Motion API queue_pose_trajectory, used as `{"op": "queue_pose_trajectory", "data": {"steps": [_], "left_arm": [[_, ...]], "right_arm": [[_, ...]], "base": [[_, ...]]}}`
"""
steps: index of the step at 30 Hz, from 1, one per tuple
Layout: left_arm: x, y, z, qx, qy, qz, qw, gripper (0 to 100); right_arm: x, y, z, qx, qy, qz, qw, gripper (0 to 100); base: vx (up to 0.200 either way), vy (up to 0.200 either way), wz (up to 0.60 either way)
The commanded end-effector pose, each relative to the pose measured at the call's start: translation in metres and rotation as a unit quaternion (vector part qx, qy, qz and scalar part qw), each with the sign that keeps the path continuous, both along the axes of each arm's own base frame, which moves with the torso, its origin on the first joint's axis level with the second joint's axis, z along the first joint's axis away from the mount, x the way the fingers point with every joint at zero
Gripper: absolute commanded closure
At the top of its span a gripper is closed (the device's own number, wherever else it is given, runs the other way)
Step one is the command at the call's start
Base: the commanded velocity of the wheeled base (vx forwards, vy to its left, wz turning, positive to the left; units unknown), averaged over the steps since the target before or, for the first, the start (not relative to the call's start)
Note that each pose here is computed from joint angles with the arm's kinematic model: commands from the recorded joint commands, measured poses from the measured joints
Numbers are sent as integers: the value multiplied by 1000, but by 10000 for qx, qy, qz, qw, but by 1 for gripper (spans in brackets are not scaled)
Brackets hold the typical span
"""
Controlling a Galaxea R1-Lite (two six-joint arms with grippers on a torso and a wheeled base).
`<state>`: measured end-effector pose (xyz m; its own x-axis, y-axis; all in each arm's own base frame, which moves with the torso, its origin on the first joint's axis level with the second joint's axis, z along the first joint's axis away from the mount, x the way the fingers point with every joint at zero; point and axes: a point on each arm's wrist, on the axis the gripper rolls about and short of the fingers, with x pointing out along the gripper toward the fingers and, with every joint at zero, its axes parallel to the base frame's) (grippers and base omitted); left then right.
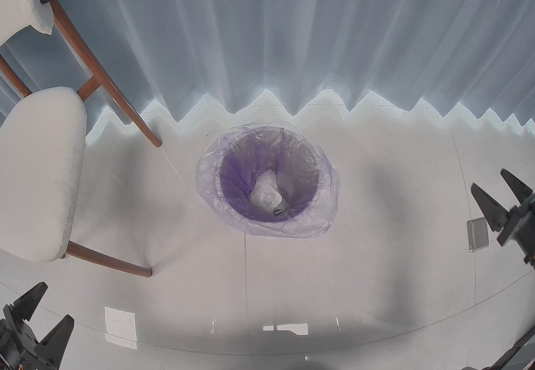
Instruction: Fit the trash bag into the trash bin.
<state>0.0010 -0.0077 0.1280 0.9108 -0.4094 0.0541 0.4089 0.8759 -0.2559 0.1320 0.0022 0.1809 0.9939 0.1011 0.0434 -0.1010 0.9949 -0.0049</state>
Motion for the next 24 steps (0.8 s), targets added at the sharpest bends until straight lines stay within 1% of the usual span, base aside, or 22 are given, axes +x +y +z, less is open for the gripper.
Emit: {"op": "queue_pose_trajectory", "data": {"steps": [1, 2, 3, 4, 5, 7, 9, 12, 13, 14, 15, 16, 19, 20, 21, 23, 24], "left_arm": [[-18, 5, -49, 1035, 299, 777, 9911, 0], [-17, 5, -50, 1079, 358, 869, 9897, 0], [-17, 5, -50, 1077, 339, 909, 9894, 0], [-17, 6, -49, 1025, 303, 938, 9898, 0], [-17, 6, -49, 982, 319, 954, 9901, 0], [-17, 6, -49, 975, 322, 955, 9901, 0], [-17, 6, -49, 975, 323, 962, 9901, 0], [-17, 6, -49, 993, 307, 1032, 9892, 0], [-19, 5, -49, 954, 233, 1315, 9864, 0], [-19, 5, -49, 954, 233, 1315, 9864, 0], [-23, 4, -50, 880, 14, 1557, 9839, 0], [-24, 5, -50, 872, -47, 1471, 9853, 0], [-24, 5, -50, 902, -57, 1449, 9853, 0], [-24, 4, -51, 964, -68, 1358, 9860, 0], [-24, 3, -51, 1110, -127, 1164, 9869, 0], [-24, 1, -51, 1581, -311, 744, 9841, 0], [-24, 1, -51, 1581, -311, 744, 9841, 0]], "right_arm": [[-154, 1, -101, -286, 227, -21, 9993, 0], [-157, -1, -100, -263, 265, -203, 9991, 0], [-157, -3, -98, -209, 190, -442, 9986, 0], [-158, -4, -98, 13, 171, -973, 9951, 0], [-158, -5, -100, 273, 206, -1119, 9931, 0], [-158, -5, -100, 558, 192, -1157, 9915, 0], [-157, -5, -100, 566, 192, -1172, 9913, 0], [-157, -5, -100, 392, 173, -1153, 9924, 0], [-157, -4, -100, 215, 218, -953, 9950, 0], [-157, -4, -100, 215, 218, -953, 9950, 0], [-155, -1, -106, -77, 281, -323, 9991, 0], [-155, -1, -105, -93, 280, -308, 9991, 0], [-155, -2, -105, 57, 274, -505, 9983, 0], [-155, -2, -106, 80, 282, -528, 9982, 0], [-155, -2, -105, 104, 260, -543, 9981, 0], [-155, -3, -105, 200, 210, -593, 9978, 0], [-155, -3, -105, 200, 210, -593, 9978, 0]], "base": [[0, 0, 0], [0, 0, 0], [0, 0, 0], [0, 0, 0], [0, 0, 0], [0, 0, 0], [0, 0, 0], [0, 0, 0], [0, 0, 0], [0, 0, 0], [0, 0, 0], [0, 0, 0], [0, 0, 0], [0, 0, 0], [0, 0, 0], [0, 0, 0], [0, 0, 0]]}}
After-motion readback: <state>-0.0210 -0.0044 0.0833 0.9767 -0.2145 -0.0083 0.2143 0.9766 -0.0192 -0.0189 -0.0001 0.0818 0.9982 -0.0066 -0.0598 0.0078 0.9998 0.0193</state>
